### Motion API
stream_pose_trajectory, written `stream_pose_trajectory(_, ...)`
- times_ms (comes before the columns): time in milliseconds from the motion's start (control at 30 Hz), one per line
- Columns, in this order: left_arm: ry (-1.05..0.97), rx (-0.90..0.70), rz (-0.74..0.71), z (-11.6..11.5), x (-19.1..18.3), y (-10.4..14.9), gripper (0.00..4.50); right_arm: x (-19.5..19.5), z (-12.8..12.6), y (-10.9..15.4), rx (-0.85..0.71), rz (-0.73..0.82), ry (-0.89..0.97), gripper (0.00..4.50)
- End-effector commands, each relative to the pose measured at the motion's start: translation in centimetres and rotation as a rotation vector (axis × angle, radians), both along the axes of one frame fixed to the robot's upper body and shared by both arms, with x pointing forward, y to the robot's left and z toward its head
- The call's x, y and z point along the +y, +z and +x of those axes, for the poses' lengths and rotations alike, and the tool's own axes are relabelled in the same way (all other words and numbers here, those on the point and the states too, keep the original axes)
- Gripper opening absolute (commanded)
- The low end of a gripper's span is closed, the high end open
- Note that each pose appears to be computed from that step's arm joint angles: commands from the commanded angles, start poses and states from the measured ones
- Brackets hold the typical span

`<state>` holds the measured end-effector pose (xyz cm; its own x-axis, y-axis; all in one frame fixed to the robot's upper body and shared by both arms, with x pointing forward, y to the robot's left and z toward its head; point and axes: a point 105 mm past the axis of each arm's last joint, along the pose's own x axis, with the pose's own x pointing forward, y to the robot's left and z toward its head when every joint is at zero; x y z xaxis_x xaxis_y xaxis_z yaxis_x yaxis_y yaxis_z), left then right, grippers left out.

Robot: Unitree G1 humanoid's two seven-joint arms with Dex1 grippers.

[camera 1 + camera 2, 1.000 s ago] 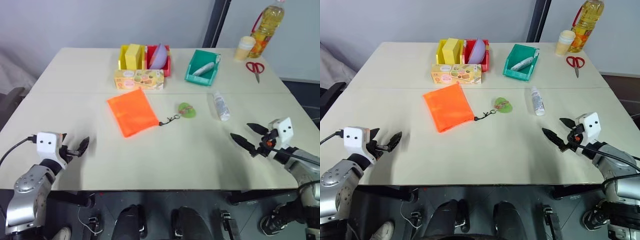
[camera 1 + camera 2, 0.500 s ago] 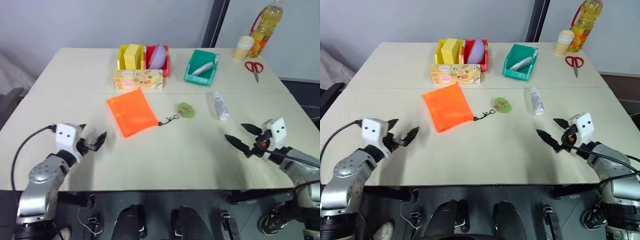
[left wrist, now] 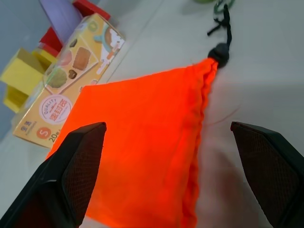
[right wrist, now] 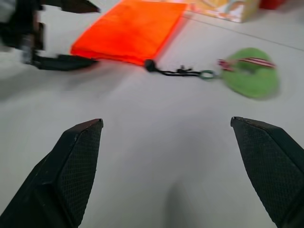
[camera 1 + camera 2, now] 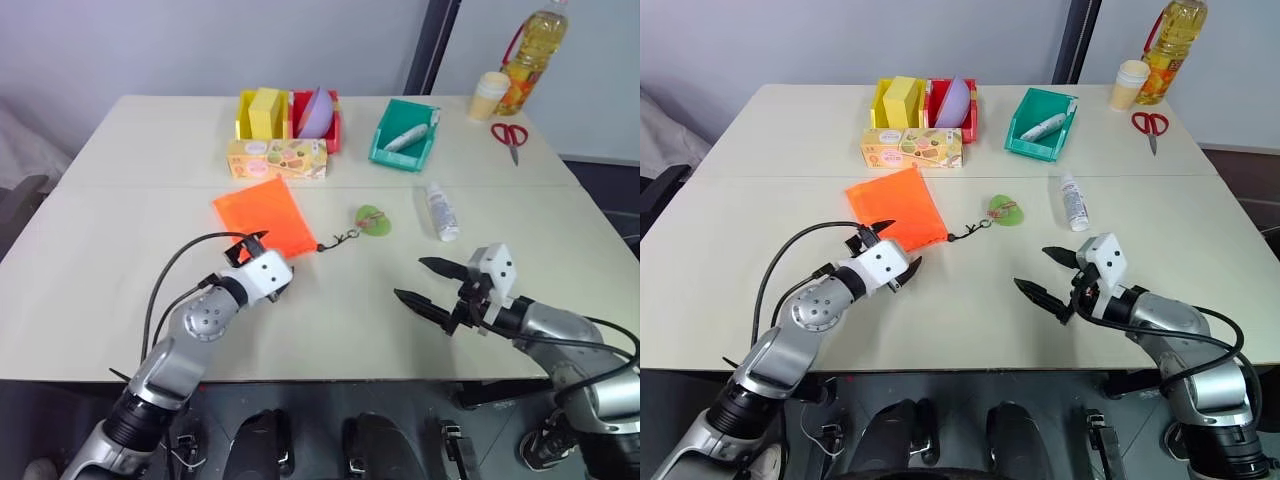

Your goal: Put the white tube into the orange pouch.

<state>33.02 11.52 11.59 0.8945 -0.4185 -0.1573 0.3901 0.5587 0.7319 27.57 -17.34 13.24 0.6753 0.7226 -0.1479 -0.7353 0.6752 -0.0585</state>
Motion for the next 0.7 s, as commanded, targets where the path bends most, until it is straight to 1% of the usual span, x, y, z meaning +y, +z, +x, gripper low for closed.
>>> stream_pose_trajectory(33,0.03,-0.05,0.013,0.4,0.2,0.9,4.5,0.5,-0.2,1.0,-0.045,0.014,0.024,4.47)
stream_pose_trajectory(267,0.069,-0.052,0.026,0.9,0.9,0.5,4.5,1.0,-0.1,1.1,-0.053,0.02,0.034,4.47)
stream_pose_trajectory(700,0.143,-0.134,0.036,1.3,2.3,1.1,4.5,1.9,0.0,1.6,-0.06,0.025,0.04,4.47)
